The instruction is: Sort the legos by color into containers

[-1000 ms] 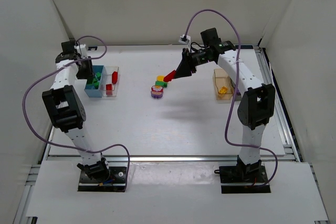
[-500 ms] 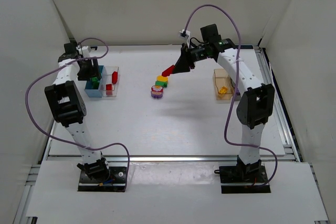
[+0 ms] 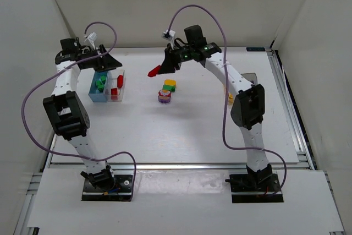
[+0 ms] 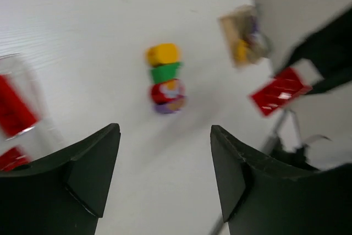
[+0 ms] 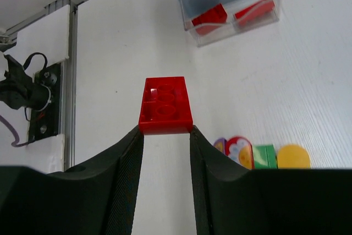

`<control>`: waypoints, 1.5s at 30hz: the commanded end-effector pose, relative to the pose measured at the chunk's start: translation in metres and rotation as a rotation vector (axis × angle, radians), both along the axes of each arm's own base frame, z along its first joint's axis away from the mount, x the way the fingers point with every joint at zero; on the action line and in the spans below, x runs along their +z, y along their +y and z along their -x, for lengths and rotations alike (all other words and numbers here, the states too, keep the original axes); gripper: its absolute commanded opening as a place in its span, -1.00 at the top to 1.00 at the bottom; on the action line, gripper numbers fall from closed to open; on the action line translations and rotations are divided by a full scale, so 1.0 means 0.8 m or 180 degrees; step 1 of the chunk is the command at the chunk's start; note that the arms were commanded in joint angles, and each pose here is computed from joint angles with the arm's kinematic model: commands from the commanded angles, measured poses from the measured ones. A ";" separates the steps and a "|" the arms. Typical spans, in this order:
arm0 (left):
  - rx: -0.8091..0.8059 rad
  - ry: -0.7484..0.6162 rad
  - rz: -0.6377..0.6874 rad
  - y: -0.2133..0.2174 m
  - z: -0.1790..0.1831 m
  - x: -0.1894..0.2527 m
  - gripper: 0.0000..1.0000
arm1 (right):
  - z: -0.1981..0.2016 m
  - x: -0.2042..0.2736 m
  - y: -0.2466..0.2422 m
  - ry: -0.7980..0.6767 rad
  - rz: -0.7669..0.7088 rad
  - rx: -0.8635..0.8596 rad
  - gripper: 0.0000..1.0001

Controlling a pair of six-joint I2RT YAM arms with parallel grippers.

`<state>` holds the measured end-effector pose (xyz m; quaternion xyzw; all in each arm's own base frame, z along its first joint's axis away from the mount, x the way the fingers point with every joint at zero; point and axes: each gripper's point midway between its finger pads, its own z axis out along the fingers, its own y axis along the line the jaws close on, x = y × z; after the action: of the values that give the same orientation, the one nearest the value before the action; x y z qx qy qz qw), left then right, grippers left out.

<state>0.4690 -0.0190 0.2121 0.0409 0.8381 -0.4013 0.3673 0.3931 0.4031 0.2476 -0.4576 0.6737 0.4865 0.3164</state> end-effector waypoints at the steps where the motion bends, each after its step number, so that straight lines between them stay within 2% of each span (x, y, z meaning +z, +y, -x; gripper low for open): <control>1: -0.0883 -0.0052 0.1040 -0.061 0.060 0.076 -0.54 | 0.001 0.026 0.037 -0.0210 -0.0260 0.0180 1.00; 5: -0.0958 -0.0165 0.1072 -0.064 0.076 0.084 -0.59 | 0.008 0.010 0.077 -0.0223 -0.0335 0.0312 1.00; 8: -0.0904 -0.0182 0.1038 -0.060 0.080 0.085 -0.60 | -0.006 0.003 0.105 -0.0336 -0.0371 0.0220 1.00; 11: -0.0938 -0.0195 0.1058 -0.061 0.084 0.087 -0.61 | -0.014 -0.002 0.119 -0.0156 -0.0424 0.0132 1.00; 15: -0.1026 -0.0297 0.1011 -0.065 0.085 0.088 -0.63 | -0.005 0.009 0.116 -0.0193 -0.0482 0.0262 1.00; 17: -0.1066 -0.0188 0.0993 -0.074 0.089 0.087 -0.66 | 0.004 0.015 0.109 -0.0148 -0.0511 0.0363 1.00; 18: -0.1162 -0.0366 0.0868 -0.076 0.089 0.083 -0.69 | 0.008 0.011 0.106 -0.0096 -0.0505 0.0409 1.00; 21: -0.1251 -0.0248 0.0742 -0.087 0.095 0.071 -0.72 | 0.026 0.022 0.096 0.0136 -0.0601 0.0649 1.00; 22: -0.1342 -0.0413 0.0602 -0.086 0.095 0.064 -0.72 | 0.032 0.023 0.094 0.0231 -0.0623 0.0732 1.00; 23: -0.1371 -0.0258 0.0578 -0.090 0.103 0.055 -0.73 | 0.043 0.028 0.088 0.0407 -0.0654 0.0864 1.00; 25: -0.1529 -0.0439 0.0427 -0.092 0.102 0.049 -0.73 | 0.052 0.030 0.083 0.0543 -0.0668 0.0971 1.00; 30: -0.1789 -0.0610 0.0322 -0.096 0.113 0.042 -0.72 | 0.081 0.046 0.069 0.0783 -0.0717 0.1304 1.00; 38: -0.2122 -0.0483 0.0294 -0.134 0.127 0.030 -0.66 | 0.093 0.058 0.066 0.0806 -0.0745 0.1426 1.00; 45: -0.2282 -0.0427 0.0595 -0.173 0.151 0.041 -0.61 | 0.090 0.048 0.066 0.0635 -0.0731 0.1415 1.00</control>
<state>0.4057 -0.1468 0.2083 0.3982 0.6934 -0.4984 0.3350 0.3316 0.4626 0.2474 -0.4682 0.5619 0.6677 0.1388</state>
